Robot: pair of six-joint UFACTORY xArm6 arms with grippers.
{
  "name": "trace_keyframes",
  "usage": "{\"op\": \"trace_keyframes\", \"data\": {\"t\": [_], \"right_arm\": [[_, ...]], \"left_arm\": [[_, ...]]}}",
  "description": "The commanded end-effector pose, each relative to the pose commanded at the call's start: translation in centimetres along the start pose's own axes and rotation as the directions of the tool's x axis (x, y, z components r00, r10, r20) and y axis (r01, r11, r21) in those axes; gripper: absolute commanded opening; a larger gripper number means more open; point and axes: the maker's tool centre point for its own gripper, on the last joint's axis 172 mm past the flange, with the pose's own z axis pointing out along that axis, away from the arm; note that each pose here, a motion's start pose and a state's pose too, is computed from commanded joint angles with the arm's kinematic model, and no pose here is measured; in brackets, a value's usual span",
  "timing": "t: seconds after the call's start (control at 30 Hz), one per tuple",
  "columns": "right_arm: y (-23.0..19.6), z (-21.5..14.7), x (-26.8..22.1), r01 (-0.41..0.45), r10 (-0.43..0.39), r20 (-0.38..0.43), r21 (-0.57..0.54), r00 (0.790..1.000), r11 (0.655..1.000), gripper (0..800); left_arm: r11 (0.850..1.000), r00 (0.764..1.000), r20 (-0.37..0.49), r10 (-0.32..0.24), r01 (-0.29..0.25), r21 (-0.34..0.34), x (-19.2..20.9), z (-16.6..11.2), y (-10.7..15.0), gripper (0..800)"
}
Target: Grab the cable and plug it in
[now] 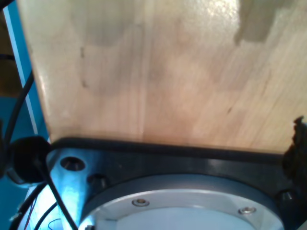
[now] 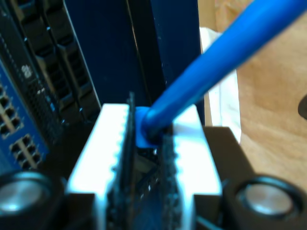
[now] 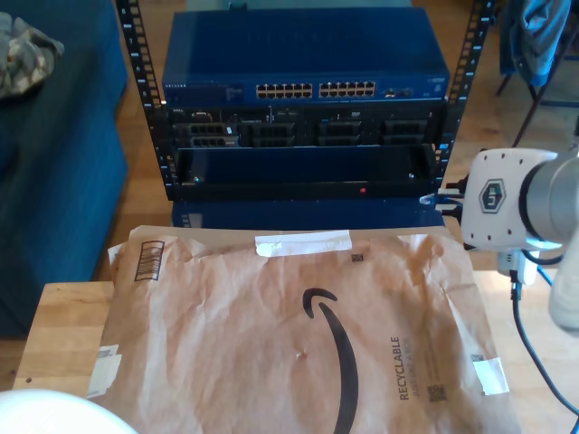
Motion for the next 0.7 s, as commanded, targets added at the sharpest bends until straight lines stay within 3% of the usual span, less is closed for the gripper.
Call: {"op": "trace_keyframes", "data": {"t": [0.1,0.33,0.53,0.7], "right_arm": [[-1.4,0.6,-0.5,-0.005,0.005,0.000,0.005,1.000,1.000,3],[-0.2,5.3,0.2,-0.002,0.000,-0.036,-0.046,0.999,0.999,3],[-4.4,4.8,-5.1,0.054,-0.054,0.033,0.007,0.998,0.999,3],[-3.1,6.8,-4.7,0.073,-0.072,0.014,-0.006,0.997,0.997,11]], "left_arm": [[1.000,1.000,0.000,0.000,0.000,0.000,0.0,0.0,0.0,800],[1.000,1.000,0.000,0.000,0.000,0.000,0.0,0.0,0.0,800],[1.000,1.000,-0.002,0.000,0.000,0.000,0.0,0.0,0.0,800],[1.000,1.000,0.000,0.000,0.000,0.000,0.0,0.0,0.0,800]]}}
